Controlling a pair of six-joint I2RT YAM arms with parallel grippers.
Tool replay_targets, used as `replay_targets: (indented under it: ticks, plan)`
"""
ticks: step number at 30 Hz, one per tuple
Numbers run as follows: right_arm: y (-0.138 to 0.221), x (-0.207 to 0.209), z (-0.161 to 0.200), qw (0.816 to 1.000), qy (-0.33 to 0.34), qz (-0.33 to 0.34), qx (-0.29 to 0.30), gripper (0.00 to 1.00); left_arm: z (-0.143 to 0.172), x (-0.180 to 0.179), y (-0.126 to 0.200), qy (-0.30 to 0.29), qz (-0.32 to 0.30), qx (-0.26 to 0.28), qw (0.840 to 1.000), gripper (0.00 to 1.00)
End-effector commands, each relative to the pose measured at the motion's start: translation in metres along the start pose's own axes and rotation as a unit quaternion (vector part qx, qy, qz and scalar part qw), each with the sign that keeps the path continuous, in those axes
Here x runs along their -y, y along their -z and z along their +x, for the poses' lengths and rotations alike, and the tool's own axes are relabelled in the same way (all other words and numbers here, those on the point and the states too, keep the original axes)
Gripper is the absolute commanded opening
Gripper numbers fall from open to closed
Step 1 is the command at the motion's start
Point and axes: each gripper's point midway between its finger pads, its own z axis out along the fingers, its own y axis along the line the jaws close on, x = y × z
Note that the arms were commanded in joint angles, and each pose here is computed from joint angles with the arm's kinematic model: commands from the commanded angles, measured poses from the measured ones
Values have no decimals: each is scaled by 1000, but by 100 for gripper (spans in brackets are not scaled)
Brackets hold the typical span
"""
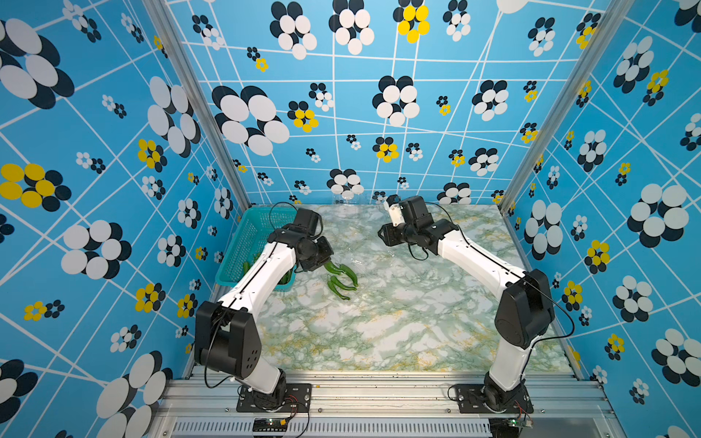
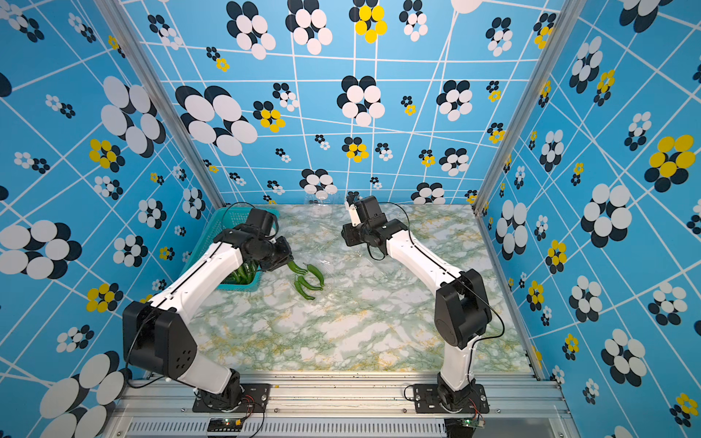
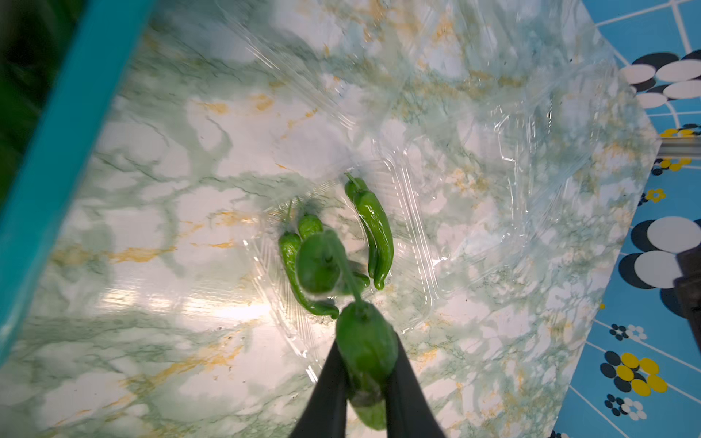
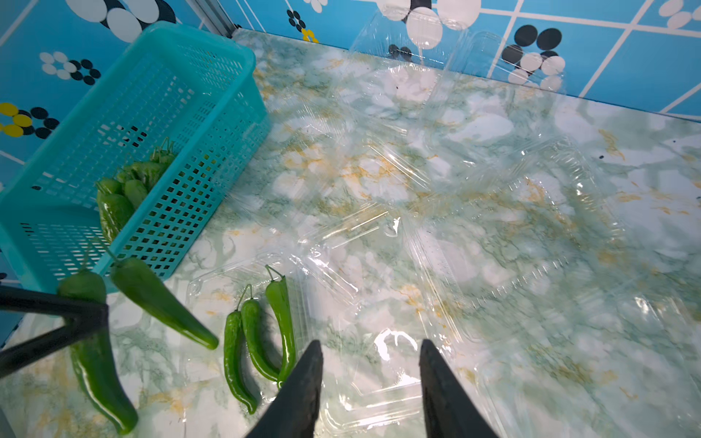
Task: Take small green peppers out of containers
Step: Pick up the green pepper from the packing box, then place the green pepper in the basket.
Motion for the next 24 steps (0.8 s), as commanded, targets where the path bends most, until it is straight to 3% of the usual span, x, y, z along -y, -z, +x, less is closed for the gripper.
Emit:
replay_targets:
  ticks: [1,6,12,13,14,15,18,20,24]
  plan:
    - [-8,-13,-4,999,-19,-35,-8,43,-26,-36,24,20,-16,11,1000,3]
    - [-23,-28,4,997,-31,-66,-30,43,-78,-86,49,74,-12,49,996,5]
    - [-33,-38,15,996,-30,-65,-53,43,-102,-142,19,115,-30,25,993,7]
    - [-34,-39,17,996,-32,-67,-55,43,-102,-145,13,114,-34,16,993,12]
    - [-34,-40,18,995,-31,-71,-58,44,-102,-149,8,112,-46,13,993,25]
    - [-34,-41,21,995,-30,-70,-62,44,-102,-149,5,106,-47,11,993,36]
    - [-31,-35,27,995,-21,-53,-76,45,-102,-135,13,77,-50,31,995,42]
    - [-27,-27,31,996,-12,-35,-81,46,-99,-117,28,52,-56,51,996,52]
    - [-16,-9,40,996,-19,-9,-91,46,-74,-52,50,-1,-29,62,998,56]
